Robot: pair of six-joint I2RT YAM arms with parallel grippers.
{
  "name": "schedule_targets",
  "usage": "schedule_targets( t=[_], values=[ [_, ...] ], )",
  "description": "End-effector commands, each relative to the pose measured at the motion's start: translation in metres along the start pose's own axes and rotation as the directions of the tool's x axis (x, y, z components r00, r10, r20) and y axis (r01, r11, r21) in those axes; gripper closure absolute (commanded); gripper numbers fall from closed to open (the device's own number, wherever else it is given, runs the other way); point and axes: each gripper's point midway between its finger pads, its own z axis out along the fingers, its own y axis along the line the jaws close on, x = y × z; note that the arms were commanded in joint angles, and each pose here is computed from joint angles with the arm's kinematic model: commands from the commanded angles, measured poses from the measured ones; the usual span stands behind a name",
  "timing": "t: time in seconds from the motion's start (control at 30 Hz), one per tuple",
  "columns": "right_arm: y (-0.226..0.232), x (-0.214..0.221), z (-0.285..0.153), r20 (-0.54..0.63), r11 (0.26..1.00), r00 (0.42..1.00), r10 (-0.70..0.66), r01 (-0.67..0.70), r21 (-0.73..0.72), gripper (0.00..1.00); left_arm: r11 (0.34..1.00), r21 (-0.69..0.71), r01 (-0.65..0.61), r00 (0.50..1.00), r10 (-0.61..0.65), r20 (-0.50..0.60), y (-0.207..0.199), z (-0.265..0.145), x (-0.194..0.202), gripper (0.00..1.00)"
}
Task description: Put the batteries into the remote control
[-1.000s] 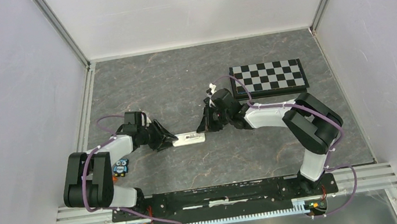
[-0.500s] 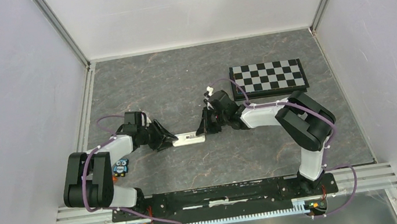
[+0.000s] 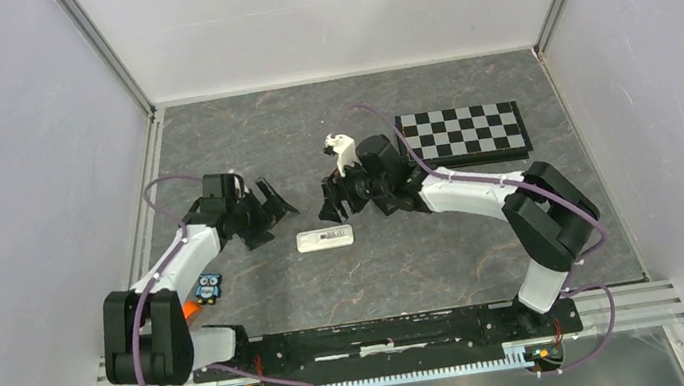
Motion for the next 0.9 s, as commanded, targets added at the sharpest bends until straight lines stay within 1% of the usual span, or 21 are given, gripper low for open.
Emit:
schedule_targets(
  t=[0.0,0.1,0.17,0.27,0.37,0.53,0.7,0.77,0.87],
  values=[
    [0.008,-0.002,0.002,-0.063,0.887,0.886,-0.459,0.454,-0.081,0.19,0.994,-0.09,-0.061,0.987,0.073,0.141,0.002,-0.027,-0.036,0.0],
    [-0.003,0.012,0.006,-0.138,0.796,0.785,-0.604,0.603,-0.052,0.17,0.99,-0.135,-0.034,0.978,0.06,0.198,0.01,-0.04,-0.052,0.0],
    [-0.006,0.022,0.009,-0.175,0.756,0.739,-0.651,0.65,-0.069,0.17,0.986,-0.17,-0.007,0.973,0.046,0.228,0.019,-0.048,-0.062,0.0],
    [-0.001,0.037,0.016,-0.199,0.72,0.693,-0.693,0.681,-0.134,0.17,0.981,-0.192,0.034,0.967,0.016,0.255,0.031,-0.056,-0.073,0.0],
    [-0.004,0.047,0.026,-0.223,0.697,0.663,-0.714,0.704,-0.138,0.18,0.981,-0.183,0.063,0.964,-0.012,0.266,0.037,-0.06,-0.078,0.0],
    [-0.016,0.045,0.04,-0.24,0.704,0.673,-0.7,0.706,-0.076,0.2,0.983,-0.169,0.069,0.966,-0.023,0.257,0.037,-0.059,-0.079,0.0],
    [-0.035,0.046,0.052,-0.309,0.721,0.683,-0.661,0.693,-0.009,0.28,0.984,-0.164,0.073,0.967,-0.029,0.253,0.037,-0.058,-0.08,0.0],
    [-0.04,0.046,0.053,-0.319,0.728,0.695,-0.644,0.685,0.022,0.35,0.984,-0.161,0.072,0.966,-0.029,0.258,0.036,-0.059,-0.08,0.0],
    [-0.045,0.043,0.055,-0.315,0.755,0.735,-0.601,0.651,0.08,0.59,0.985,-0.155,0.073,0.963,-0.028,0.27,0.034,-0.062,-0.082,0.0]
  ],
)
